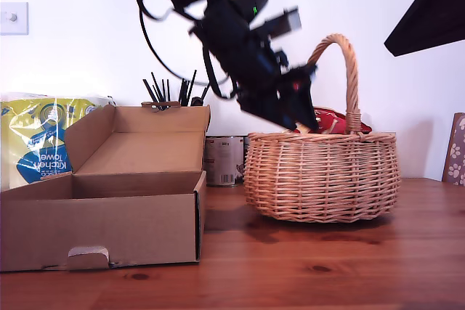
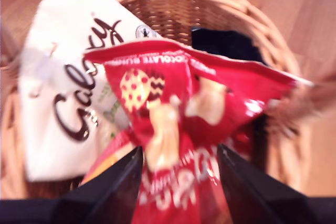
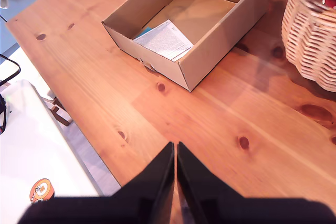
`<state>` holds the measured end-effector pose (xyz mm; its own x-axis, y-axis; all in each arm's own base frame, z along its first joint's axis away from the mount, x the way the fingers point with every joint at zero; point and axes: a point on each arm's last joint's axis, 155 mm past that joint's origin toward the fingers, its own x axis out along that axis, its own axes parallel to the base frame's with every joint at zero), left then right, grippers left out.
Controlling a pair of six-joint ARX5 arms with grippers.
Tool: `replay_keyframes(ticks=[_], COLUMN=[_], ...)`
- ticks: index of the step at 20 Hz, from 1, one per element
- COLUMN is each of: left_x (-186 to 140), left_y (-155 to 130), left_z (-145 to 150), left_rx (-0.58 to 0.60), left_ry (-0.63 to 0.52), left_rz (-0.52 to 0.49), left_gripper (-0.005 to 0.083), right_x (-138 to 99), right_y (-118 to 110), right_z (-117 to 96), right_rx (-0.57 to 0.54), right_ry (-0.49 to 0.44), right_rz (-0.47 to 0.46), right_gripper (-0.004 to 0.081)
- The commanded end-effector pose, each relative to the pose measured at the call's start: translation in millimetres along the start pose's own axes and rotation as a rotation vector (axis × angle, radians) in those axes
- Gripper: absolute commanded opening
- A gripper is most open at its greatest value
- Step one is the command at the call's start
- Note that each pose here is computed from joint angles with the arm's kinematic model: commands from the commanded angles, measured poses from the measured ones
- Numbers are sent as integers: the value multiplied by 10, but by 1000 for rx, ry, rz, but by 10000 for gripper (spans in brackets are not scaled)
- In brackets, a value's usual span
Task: Move the bags of Easter eggs from the cardboard box on the left into the woven basket on the right side.
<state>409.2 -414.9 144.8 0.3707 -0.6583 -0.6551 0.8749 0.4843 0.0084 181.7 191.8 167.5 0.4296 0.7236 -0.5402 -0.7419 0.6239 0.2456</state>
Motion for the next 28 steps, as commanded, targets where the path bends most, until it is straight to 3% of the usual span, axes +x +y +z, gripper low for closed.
replay_keyframes(ticks=[1,4,5,12,19,25,28], left_x=[-344,-581,-641,-1175,-1841,-2529,-2903], left_y=[-50,-60,-47,300,614,694,682], left_z=[265,249,233,138,-381,-1036,-1338], left_rx=[15,1,-9,-69,-183,-243,-285], left_ry=[-54,-28,-21,-75,-242,-350,-419], left_rz=[7,4,-2,84,252,434,534], left_gripper=[322,5,-16,-20,-20,-20,-20], right_x=[-14,-24,-36,-260,-702,-1151,-1247], right_y=[3,-120,-176,-635,-1184,-1300,-1256], right_z=[65,184,263,741,957,965,881], right_rx=[-11,-30,-39,2,47,36,37], right_ry=[-19,-64,-95,-299,-437,-514,-510], right_rz=[-5,-73,-103,-311,-558,-687,-705], right_gripper=[-13,-13,-13,-13,-13,-13,-13])
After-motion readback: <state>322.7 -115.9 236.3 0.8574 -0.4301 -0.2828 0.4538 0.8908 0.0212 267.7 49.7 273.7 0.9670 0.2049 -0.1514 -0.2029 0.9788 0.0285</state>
